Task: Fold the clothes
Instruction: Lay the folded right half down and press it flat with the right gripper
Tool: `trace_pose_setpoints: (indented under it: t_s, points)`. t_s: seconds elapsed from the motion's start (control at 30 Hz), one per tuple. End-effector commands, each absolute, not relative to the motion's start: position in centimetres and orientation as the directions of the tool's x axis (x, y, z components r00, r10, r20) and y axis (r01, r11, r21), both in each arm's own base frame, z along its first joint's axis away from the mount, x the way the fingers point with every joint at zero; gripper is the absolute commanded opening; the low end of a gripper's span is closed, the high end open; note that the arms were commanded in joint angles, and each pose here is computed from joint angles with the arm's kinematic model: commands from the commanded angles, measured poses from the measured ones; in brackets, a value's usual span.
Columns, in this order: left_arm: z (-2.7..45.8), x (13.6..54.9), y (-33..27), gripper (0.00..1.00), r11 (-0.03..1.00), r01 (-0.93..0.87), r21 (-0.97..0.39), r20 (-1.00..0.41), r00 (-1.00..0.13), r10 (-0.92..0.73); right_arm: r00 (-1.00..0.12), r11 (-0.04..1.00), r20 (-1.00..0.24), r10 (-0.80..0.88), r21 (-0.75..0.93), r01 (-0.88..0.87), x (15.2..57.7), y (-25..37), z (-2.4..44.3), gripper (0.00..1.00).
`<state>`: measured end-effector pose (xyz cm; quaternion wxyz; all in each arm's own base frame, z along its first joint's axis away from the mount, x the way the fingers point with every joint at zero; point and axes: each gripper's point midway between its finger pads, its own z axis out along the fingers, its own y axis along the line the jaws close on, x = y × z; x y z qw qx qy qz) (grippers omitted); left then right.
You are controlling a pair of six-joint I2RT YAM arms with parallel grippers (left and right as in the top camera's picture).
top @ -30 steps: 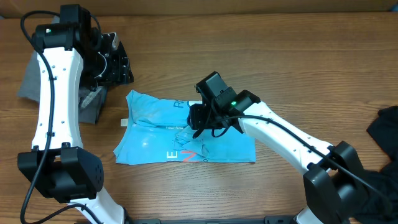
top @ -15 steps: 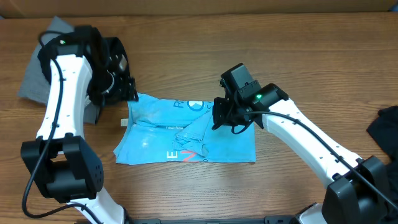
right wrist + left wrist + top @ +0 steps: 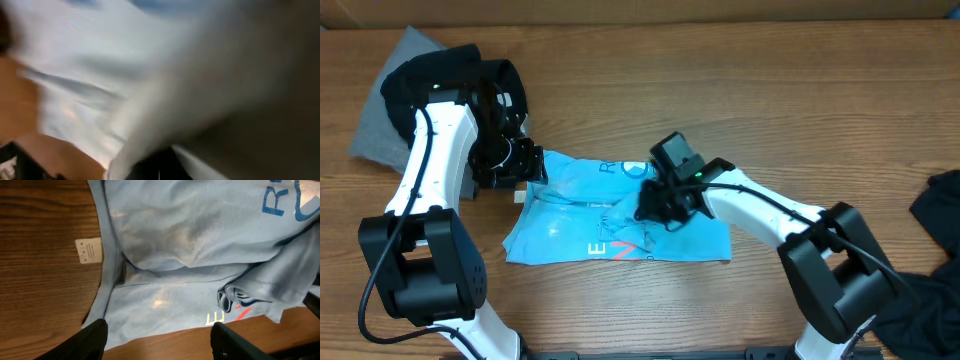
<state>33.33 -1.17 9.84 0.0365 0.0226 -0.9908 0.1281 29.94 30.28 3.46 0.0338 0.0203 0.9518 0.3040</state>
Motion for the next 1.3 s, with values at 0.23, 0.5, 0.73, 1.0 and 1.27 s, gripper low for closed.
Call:
trace_pose_setpoints:
  t_s: [0.23,0.5,0.73,1.0,1.27]
  points:
    - [9.9,33.2,-1.3,0.69,0.965,-0.047,-0.257,0.079,-0.997,-0.027,-0.977,0.714,-0.212,-0.034,0.678,-0.172,33.8,31.2,10.7,0.04]
    - [9.9,33.8,-1.2,0.7,0.965,-0.04,-0.257,0.053,-0.998,-0.028,-0.996,0.879,0.086,0.021,0.473,0.059,28.8,25.1,6.1,0.04]
    - [9.9,33.8,-1.1,0.77,0.967,-0.04,-0.252,0.051,-0.998,-0.028,-0.978,0.884,0.204,0.039,0.45,0.129,24.4,26.8,3.3,0.04]
    - [9.9,33.9,-1.1,0.78,0.967,-0.039,-0.252,0.05,-0.998,-0.027,-0.898,0.651,0.008,-0.44,0.691,-0.313,18.7,35.2,6.9,0.04]
    - [9.5,33.3,0.3,0.79,0.985,-0.038,-0.166,0.074,-0.997,-0.026,-0.927,0.805,-0.153,-0.343,0.461,-0.374,23.3,31.2,10.7,0.04]
